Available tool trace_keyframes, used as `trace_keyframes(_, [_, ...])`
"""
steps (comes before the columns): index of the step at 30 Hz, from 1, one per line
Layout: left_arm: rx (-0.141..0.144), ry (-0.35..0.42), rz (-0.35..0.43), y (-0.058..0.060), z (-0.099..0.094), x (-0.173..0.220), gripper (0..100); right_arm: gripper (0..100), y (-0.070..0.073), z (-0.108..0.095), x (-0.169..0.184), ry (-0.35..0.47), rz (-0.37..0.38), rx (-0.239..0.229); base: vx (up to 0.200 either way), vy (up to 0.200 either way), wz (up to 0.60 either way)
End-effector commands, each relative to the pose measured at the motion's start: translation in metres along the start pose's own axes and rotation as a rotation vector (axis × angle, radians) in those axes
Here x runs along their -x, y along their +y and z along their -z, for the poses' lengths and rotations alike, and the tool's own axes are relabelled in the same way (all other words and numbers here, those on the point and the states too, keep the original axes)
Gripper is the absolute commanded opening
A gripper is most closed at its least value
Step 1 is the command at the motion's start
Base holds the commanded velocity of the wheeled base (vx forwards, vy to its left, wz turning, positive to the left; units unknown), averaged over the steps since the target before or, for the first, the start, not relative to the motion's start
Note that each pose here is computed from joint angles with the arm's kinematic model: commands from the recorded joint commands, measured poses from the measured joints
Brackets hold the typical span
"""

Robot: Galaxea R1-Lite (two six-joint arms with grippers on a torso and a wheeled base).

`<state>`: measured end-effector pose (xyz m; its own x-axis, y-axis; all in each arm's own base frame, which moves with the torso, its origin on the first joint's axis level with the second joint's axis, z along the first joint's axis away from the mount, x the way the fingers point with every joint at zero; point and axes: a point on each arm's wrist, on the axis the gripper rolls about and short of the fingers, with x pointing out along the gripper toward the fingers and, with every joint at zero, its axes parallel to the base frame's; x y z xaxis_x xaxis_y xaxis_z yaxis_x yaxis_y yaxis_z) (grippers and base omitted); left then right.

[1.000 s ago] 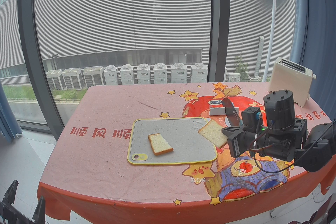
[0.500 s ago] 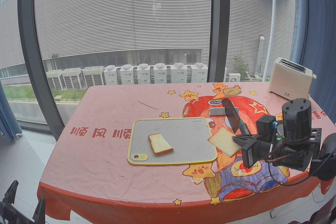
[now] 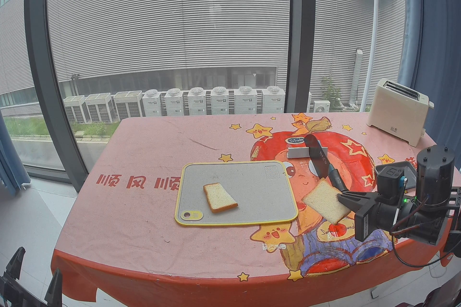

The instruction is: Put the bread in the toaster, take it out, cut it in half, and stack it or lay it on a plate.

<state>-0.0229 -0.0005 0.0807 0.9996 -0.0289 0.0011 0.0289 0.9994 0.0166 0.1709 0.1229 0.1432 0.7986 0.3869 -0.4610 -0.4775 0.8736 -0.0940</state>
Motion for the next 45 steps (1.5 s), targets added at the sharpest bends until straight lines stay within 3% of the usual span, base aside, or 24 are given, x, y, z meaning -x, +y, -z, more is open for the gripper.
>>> trace_keyframes(1, [0.0,0.01,0.0,0.0,0.005,-0.001,100,0,-0.002,0.004,0.01,-0.014,-0.001,-0.02,0.0,0.0,0.0])
trace_keyframes(5, [0.0,0.01,0.0,0.0,0.005,-0.001,100,0,-0.002,0.007,0.014,-0.016,-0.003,-0.053,0.0,0.0,0.0])
trace_keyframes(14, [0.0,0.01,0.0,0.0,0.005,-0.001,100,0,-0.003,0.017,0.018,0.012,-0.001,-0.044,0.0,0.0,0.0])
trace_keyframes(35, [0.0,0.01,-0.001,0.0,0.005,-0.001,100,0,-0.001,0.018,0.019,0.012,0.0,-0.044,0.0,0.0,0.0])
trace_keyframes(45, [0.0,0.012,-0.007,0.0,0.005,-0.001,100,0,-0.002,0.017,0.02,0.005,0.003,-0.046,0.0,-0.2,0.0])
